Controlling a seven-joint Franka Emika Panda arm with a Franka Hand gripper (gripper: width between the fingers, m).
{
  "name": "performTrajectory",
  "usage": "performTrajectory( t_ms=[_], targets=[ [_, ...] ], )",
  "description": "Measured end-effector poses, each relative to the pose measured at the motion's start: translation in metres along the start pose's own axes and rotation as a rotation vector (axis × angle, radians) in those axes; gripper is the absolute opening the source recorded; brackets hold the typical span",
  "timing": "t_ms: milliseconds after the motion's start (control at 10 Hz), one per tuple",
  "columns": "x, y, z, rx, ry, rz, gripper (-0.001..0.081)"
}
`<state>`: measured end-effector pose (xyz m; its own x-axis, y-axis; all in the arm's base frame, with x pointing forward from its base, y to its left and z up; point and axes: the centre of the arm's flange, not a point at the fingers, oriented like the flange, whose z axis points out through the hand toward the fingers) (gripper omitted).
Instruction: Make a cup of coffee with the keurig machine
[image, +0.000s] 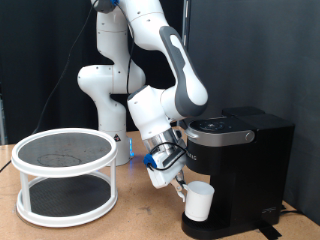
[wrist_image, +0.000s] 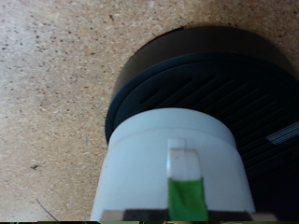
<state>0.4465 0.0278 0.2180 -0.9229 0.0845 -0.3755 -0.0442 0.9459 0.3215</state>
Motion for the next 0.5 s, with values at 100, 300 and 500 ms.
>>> performTrajectory(
  t_ms=[100, 300, 500],
  targets=[
    [0.0006, 0.0015, 0.0022, -0.002, 0.002, 0.002, 0.0004],
    [0.0017, 0.0023, 0.0042, -0.004, 0.005, 0.005, 0.0102],
    [0.0029, 0.0009, 0.0065, -0.002, 0.009, 0.009, 0.0302]
  ],
)
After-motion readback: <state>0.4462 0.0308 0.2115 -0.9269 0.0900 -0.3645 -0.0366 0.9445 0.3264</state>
